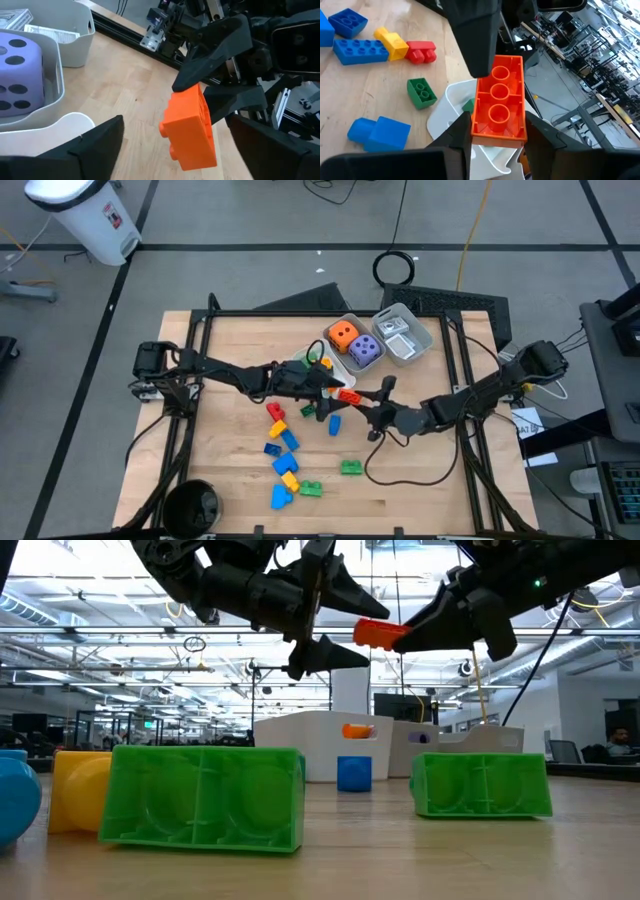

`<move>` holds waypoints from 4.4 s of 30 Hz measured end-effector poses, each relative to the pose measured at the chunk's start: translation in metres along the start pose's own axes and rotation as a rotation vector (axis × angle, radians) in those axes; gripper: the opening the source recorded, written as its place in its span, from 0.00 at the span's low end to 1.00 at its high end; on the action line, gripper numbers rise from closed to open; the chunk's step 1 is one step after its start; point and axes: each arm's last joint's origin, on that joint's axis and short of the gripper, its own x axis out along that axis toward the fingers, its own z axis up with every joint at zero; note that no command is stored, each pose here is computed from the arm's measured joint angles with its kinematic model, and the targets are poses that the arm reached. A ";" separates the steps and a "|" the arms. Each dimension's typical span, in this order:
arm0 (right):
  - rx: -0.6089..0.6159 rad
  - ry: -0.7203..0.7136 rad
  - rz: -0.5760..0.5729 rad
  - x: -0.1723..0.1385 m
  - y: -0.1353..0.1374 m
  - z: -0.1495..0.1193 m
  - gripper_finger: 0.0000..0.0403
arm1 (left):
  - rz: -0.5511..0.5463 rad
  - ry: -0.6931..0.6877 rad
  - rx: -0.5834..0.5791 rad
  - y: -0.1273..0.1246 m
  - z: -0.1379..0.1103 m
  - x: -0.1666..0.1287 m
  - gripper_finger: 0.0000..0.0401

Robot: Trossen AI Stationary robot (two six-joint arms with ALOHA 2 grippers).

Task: Pick & Place Toys
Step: Put the orange game piece into the white bin, then put the green game piece into the white bin

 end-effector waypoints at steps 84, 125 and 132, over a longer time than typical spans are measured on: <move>0.472 0.140 0.696 -0.018 0.106 -0.030 0.78 | 0.117 0.022 0.074 -0.033 -0.012 -0.010 0.70; 0.003 0.048 0.168 -0.032 0.049 -0.012 0.32 | 0.127 -0.034 -0.120 -0.069 -0.034 -0.010 0.70; -0.055 -0.009 0.121 -0.027 0.051 -0.006 0.32 | 0.118 -0.080 -0.170 -0.066 -0.058 0.012 0.70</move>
